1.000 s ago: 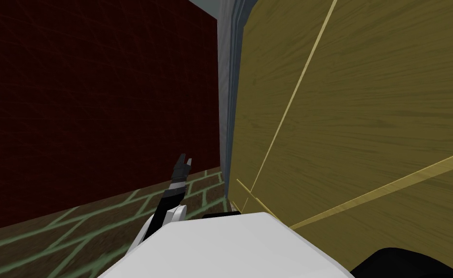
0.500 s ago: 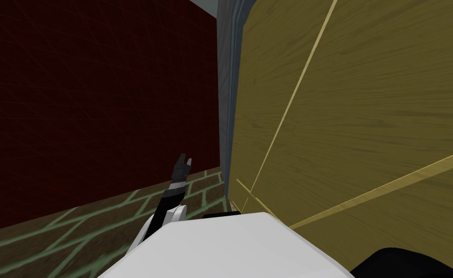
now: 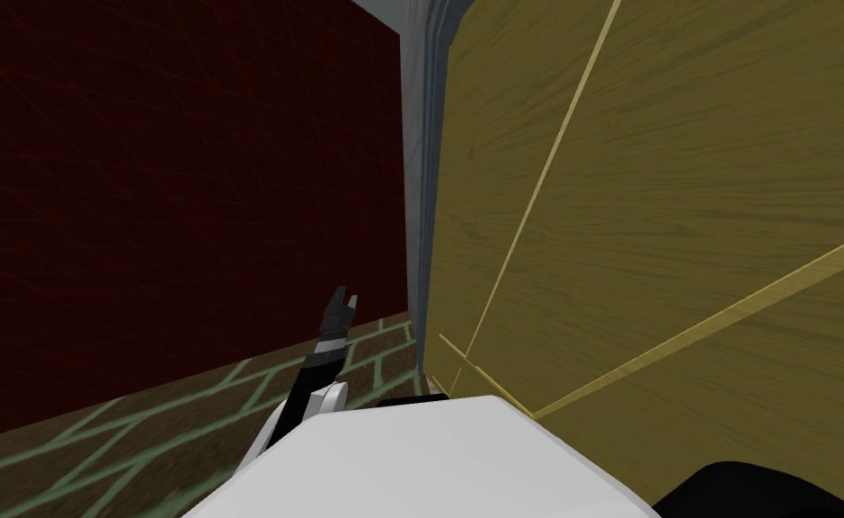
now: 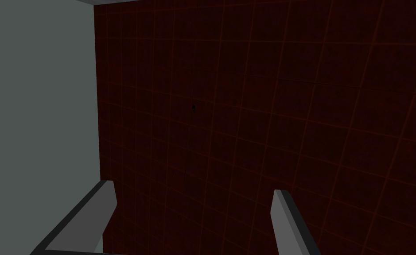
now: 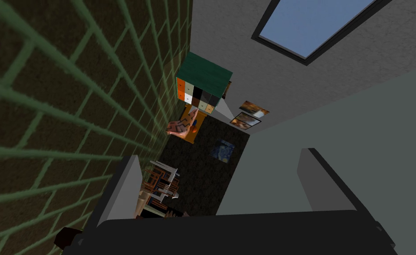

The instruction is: Push the door open

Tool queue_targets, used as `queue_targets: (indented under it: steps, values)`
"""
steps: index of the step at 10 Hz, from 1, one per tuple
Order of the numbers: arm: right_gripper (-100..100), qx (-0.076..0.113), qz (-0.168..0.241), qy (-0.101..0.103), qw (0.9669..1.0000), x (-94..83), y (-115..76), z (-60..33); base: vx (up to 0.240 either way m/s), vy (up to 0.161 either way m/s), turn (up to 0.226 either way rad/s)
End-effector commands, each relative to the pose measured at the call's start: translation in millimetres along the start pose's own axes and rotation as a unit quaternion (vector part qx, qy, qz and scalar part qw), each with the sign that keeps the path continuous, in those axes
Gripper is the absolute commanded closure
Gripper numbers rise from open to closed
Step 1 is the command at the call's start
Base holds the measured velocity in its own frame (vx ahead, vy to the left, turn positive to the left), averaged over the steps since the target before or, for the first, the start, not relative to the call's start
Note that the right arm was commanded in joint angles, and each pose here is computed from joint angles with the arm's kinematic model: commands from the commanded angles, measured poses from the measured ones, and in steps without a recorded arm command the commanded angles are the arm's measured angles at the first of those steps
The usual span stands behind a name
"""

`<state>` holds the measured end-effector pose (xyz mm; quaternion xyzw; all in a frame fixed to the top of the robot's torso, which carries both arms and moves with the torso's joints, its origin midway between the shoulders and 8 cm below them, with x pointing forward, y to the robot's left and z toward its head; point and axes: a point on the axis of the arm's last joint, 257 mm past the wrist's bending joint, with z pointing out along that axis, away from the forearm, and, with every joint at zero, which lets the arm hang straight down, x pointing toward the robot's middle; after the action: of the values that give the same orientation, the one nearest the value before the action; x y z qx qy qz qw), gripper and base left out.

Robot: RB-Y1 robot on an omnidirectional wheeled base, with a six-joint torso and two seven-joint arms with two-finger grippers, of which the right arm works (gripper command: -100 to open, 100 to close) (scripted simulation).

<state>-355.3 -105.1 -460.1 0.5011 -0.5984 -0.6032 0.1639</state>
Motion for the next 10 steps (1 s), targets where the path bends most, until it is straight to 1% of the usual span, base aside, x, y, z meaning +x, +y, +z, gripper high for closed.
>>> queue_targets:
  steps: [1, 2, 10]
  values:
    - [-100, 0.007, -0.002, 0.01, 0.9999, 6.7, -4.7, -1.0, 0.044, -0.046, -0.141]
    - [-100, 0.014, -0.005, 0.019, 0.9997, 11.6, -8.5, -1.4, 0.035, -0.037, -0.116]
    - [-100, 0.014, -0.005, 0.019, 0.9997, 11.6, -8.5, -1.4, -0.001, 0.001, 0.004]
